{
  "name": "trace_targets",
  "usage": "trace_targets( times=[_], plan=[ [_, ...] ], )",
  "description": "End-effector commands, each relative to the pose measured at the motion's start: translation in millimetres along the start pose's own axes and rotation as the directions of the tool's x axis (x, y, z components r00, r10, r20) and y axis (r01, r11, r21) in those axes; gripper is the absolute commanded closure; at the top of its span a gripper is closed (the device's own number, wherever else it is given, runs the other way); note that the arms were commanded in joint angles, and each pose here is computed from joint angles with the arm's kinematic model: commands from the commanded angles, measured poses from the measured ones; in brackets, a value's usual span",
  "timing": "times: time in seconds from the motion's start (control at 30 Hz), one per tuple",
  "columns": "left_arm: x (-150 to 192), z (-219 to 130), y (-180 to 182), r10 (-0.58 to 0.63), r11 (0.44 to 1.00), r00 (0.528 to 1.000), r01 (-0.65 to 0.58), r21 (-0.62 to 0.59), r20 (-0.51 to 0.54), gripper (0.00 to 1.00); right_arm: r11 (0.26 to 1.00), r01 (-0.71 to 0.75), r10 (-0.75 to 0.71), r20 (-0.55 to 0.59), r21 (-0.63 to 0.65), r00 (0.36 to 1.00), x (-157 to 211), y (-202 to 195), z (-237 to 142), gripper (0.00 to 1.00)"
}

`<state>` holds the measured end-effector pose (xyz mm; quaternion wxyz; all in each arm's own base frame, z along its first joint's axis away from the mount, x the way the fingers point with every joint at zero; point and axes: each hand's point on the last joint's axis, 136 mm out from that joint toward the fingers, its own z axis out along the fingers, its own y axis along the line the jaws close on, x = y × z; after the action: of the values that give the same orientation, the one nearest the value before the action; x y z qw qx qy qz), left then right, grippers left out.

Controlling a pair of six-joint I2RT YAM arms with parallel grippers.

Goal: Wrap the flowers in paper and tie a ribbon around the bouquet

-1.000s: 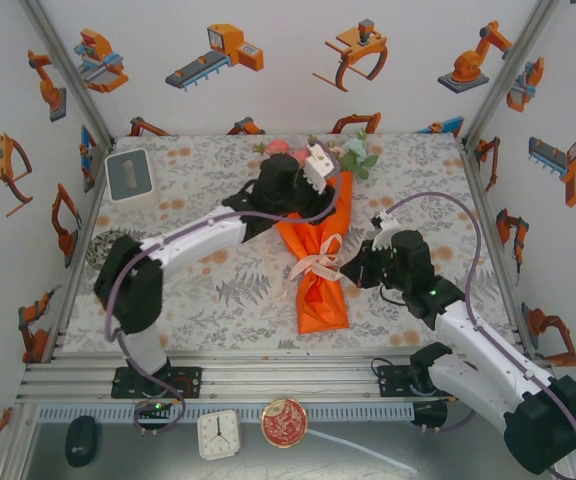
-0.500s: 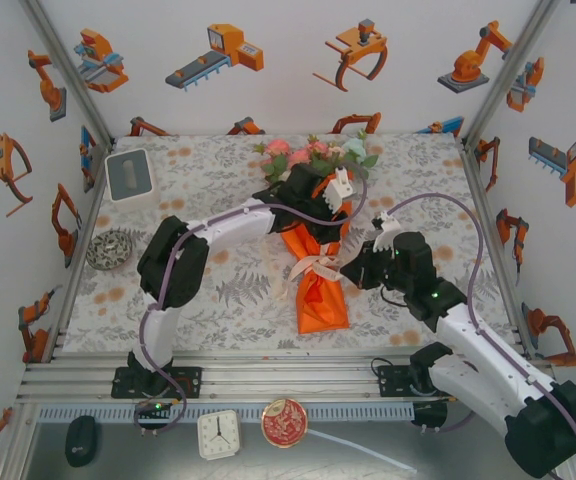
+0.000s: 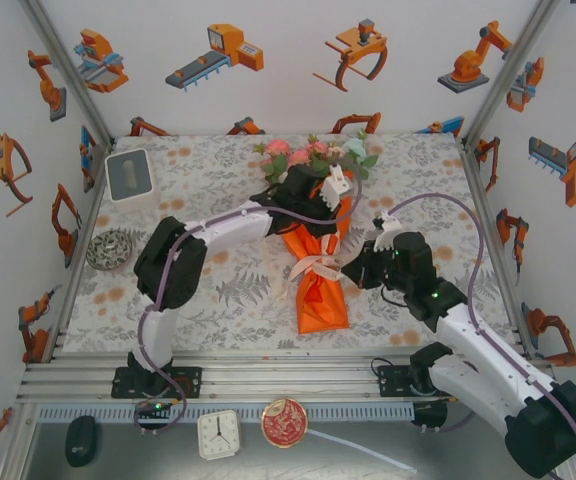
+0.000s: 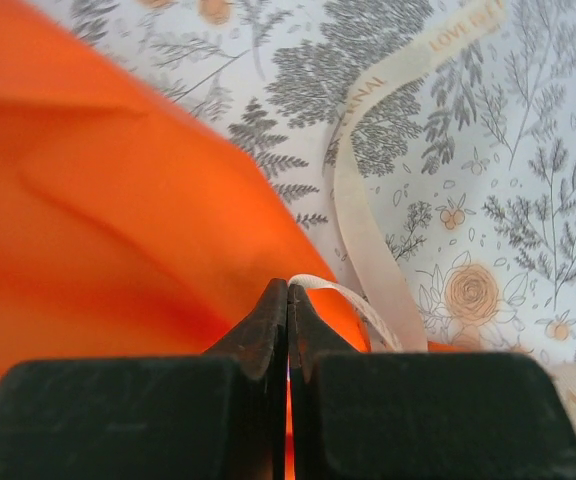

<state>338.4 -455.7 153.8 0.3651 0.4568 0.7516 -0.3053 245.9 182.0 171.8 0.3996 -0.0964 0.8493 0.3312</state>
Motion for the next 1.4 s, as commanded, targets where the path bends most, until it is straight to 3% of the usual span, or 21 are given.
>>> trace_targets(
  times=[0.0,0.23,0.4,0.5,0.6,0.7,0.77,0.9,1.03,1.23,1.37],
  plan=[
    [-50.6,-54.8,13.2,-0.092,0.982,0.978,0.120,-0.145,0.188,0.95,1.000,-0.001,0.001,0.014,0.023,1.000,-0.8,-4.2,2.0,1.00],
    [-18.4,-104.8,13.5,-0.213,0.897,0.941,0.295,-0.328,0.262,0.91,0.998,-0.028,0.027,0.021,0.053,0.999,-8.2,-9.6,10.5,1.00],
    [2.9,-138.3,2.5,-0.348,0.813,0.882,0.453,-0.367,0.318,0.91,0.995,-0.070,0.069,0.024,0.073,0.997,-20.9,-12.0,24.5,1.00],
    [13.3,-160.3,-3.0,-0.450,0.730,0.809,0.577,-0.366,0.378,0.91,0.992,-0.099,0.098,0.016,0.079,0.995,-28.1,-12.3,35.3,1.00],
    [25.8,-161.0,-19.0,-0.560,0.658,0.718,0.688,-0.306,0.412,0.92,0.991,-0.123,0.122,0.021,0.049,0.992,-35.7,-8.1,46.9,1.00],
    [28.3,-146.9,-51.6,-0.632,0.645,0.658,0.740,-0.193,0.410,0.91,0.988,-0.146,0.145,0.031,0.042,0.989,-40.5,-8.6,55.2,1.00],
    [30.3,-136.6,-67.5,-0.662,0.633,0.639,0.757,-0.164,0.393,0.84,0.987,-0.156,0.155,0.035,0.036,0.987,-43.4,-7.4,57.5,1.00],
    [46.6,-104.3,-79.9,-0.679,0.639,0.665,0.744,-0.196,0.310,0.77,0.984,-0.178,0.178,0.041,0.015,0.983,-48.3,-2.6,57.1,1.00],
    [50.2,-90.2,-79.6,-0.642,0.680,0.711,0.701,-0.215,0.286,0.70,0.984,-0.179,0.179,0.045,0.012,0.983,-48.6,-1.0,53.0,1.00],
    [16.4,-115.0,-81.8,-0.465,0.812,0.808,0.552,-0.189,0.362,0.47,0.987,-0.159,0.159,0.052,0.004,0.986,-48.7,1.7,46.7,1.00],
    [1.3,-140.6,-78.6,-0.307,0.873,0.866,0.421,-0.246,0.395,0.40,0.991,-0.128,0.129,0.033,-0.039,0.991,-49.5,11.0,46.8,1.00]
  ],
)
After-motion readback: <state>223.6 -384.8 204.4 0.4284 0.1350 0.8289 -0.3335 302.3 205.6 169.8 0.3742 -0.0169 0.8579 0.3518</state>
